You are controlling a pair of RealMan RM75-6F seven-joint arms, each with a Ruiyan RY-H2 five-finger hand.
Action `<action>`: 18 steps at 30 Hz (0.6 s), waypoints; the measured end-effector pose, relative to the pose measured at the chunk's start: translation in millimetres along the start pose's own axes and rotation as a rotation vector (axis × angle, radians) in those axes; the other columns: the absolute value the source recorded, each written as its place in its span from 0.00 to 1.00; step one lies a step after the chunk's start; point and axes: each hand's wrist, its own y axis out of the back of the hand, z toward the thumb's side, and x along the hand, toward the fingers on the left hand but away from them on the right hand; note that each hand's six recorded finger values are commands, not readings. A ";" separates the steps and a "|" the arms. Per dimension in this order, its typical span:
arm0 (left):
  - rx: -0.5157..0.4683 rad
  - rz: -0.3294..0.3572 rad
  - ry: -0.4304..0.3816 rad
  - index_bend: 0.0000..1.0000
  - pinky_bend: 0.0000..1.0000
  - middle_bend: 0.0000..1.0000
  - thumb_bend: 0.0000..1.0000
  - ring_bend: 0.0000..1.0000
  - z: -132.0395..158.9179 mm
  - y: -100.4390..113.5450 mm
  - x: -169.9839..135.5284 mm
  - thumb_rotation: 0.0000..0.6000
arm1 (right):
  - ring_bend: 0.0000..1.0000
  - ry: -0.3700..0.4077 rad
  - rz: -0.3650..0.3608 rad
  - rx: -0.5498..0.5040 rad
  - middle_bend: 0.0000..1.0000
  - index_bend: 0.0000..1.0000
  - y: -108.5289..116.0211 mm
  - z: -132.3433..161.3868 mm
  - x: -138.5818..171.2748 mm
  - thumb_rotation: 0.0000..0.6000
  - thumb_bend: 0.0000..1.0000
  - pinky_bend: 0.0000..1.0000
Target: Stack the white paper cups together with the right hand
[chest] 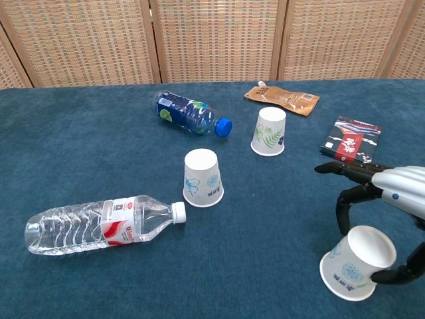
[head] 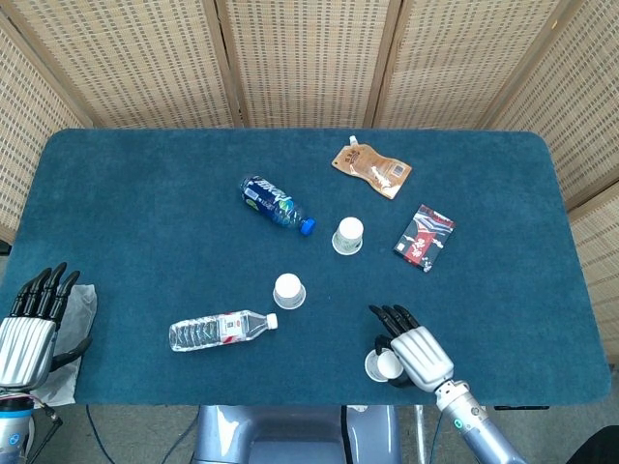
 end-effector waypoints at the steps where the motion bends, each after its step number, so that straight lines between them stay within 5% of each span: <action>1: 0.000 -0.001 0.000 0.04 0.10 0.00 0.11 0.00 0.1 -0.4 0.2 1.00 | 0.00 0.000 -0.002 -0.002 0.01 0.56 0.7 0.0 -0.6 1.00 0.14 0.13; 18: 0.006 -0.008 -0.002 0.04 0.10 0.00 0.11 0.00 0.5 -2.6 0.0 1.00 | 0.00 -0.022 -0.088 0.032 0.03 0.57 59.1 -0.7 -19.5 1.00 0.14 0.14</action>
